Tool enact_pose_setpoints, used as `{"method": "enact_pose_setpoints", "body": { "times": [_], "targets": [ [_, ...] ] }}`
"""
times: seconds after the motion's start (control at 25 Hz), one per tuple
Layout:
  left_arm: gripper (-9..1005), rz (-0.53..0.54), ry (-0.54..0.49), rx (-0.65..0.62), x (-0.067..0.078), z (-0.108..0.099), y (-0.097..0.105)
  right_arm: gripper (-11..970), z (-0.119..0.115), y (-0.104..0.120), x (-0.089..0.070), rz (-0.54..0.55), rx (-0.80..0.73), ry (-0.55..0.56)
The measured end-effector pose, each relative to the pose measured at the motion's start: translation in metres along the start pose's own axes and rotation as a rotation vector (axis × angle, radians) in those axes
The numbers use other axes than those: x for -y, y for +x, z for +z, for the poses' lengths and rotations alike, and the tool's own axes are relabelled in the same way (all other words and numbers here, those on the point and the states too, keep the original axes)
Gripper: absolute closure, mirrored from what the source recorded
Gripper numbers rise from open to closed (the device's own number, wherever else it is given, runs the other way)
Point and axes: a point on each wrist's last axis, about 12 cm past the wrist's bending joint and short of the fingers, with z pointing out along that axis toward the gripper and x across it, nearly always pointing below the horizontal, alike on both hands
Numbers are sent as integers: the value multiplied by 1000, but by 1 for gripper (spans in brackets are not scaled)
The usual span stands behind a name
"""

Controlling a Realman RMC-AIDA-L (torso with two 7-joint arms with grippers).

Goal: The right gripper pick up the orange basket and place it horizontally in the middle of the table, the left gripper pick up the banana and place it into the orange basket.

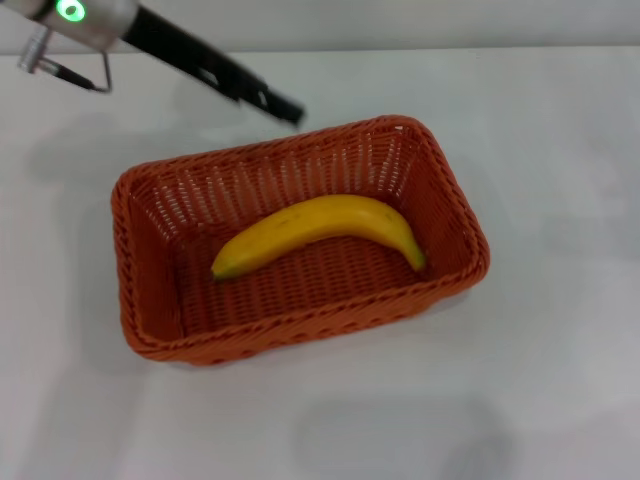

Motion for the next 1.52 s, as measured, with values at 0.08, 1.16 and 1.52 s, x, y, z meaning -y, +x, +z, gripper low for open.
{"method": "enact_pose_setpoints", "body": {
  "times": [0.08, 1.16, 1.52],
  "targets": [
    [122, -58, -49, 143, -13, -11, 9, 100, 0, 0, 0, 0, -2, 0],
    [117, -434, -1122, 1372, -8, -6, 274, 100, 21, 9, -10, -24, -161, -5],
    [118, -507, -1164, 1227, -20, 9, 270, 100, 28, 6, -19, -40, -155, -47]
  ]
}}
